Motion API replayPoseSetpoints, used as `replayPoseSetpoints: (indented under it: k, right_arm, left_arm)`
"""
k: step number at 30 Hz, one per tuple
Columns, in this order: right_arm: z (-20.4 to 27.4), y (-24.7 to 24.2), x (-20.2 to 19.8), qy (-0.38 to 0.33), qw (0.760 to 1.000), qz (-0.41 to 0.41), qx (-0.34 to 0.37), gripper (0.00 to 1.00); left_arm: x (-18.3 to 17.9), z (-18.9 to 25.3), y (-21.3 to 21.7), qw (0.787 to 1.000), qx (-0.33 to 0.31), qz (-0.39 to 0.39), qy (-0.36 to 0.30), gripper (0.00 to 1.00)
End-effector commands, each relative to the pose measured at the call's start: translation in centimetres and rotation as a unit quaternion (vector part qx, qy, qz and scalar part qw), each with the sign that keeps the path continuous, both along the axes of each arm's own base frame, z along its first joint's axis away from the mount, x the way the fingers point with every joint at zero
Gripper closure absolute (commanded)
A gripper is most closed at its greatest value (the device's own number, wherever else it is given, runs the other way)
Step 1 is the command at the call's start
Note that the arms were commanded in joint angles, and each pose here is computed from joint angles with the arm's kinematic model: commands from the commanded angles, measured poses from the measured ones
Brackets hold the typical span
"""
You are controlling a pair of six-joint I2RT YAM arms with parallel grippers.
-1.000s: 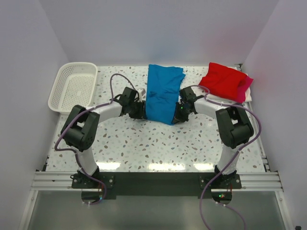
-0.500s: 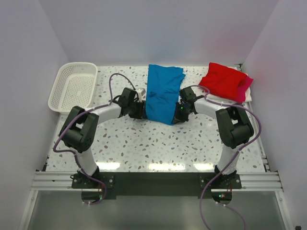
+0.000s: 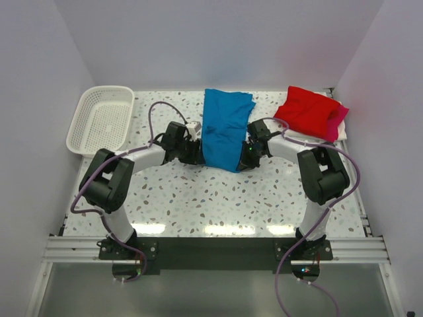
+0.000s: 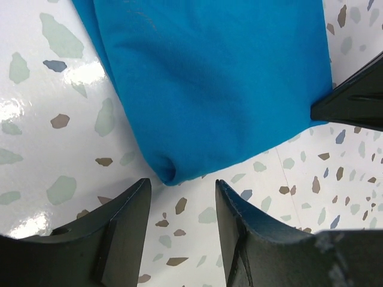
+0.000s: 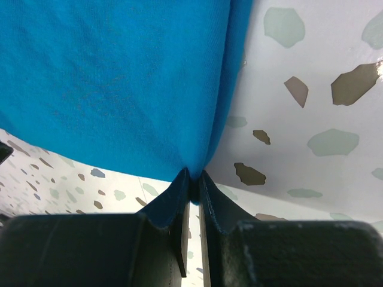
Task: Fold and stack the t-shirts
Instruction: Fold the tshirt
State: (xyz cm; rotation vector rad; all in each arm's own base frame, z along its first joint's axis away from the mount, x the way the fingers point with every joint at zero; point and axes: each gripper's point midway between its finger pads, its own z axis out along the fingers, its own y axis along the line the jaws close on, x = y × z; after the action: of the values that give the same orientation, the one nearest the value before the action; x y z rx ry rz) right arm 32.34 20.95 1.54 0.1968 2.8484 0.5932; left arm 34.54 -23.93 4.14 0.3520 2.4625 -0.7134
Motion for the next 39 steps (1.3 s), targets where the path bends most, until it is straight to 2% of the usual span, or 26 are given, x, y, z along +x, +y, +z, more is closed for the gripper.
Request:
replayPoseSetpoints:
  k: [1,9,12,13,16,18,25,29,35,39]
  right_arm:
    - [-0.6,-0.3,-1.5,0.024,1.000,0.015,-0.012,0.88]
    - [-0.3,-0.2,-1.2,0.021,1.000,0.017,-0.012,0.88]
    - [-0.3,-0.2,-1.2,0.022,1.000,0.016,-0.012,0.88]
    - [-0.4,-0.2,-1.2,0.023,1.000,0.017,-0.012,0.89]
    - [-0.3,-0.3,-1.2,0.022,1.000,0.016,-0.013,0.89]
    - [0.0,-0.4,-1.4,0.023,0.999,0.018,-0.013,0.89]
    - [1.6,-1.3,-3.3,0.024,0.999,0.028,-0.022,0.89]
    - [2.9,-2.2,-5.7,0.028,0.998,0.049,-0.033,0.89]
    - [4.9,-3.4,-10.2,0.038,0.996,0.072,-0.043,0.89]
    - [6.9,-3.5,-13.3,0.041,0.995,0.083,-0.037,0.89]
  left_arm:
    - [1.8,0.6,-1.1,1.000,-0.010,-0.009,-0.025,0.48]
    - [1.8,-0.6,-1.0,1.000,-0.002,-0.008,-0.012,0.55]
    - [1.7,-0.7,-1.2,1.000,-0.007,-0.012,-0.011,0.65]
    - [1.7,-0.7,-1.3,1.000,-0.010,-0.013,-0.010,0.76]
    - [1.5,-0.8,-1.5,1.000,-0.014,-0.017,-0.005,0.94]
    - [1.2,-0.8,-1.4,1.000,-0.013,-0.019,-0.003,1.00]
    - [-1.6,-0.1,-0.1,0.999,0.001,-0.031,0.016,1.00]
    - [-4.4,1.1,0.1,0.998,-0.004,-0.062,0.025,1.00]
    - [-10.5,2.3,-1.0,0.992,-0.009,-0.113,0.047,1.00]
    - [-13.4,4.1,-0.7,0.992,-0.029,-0.103,0.066,1.00]
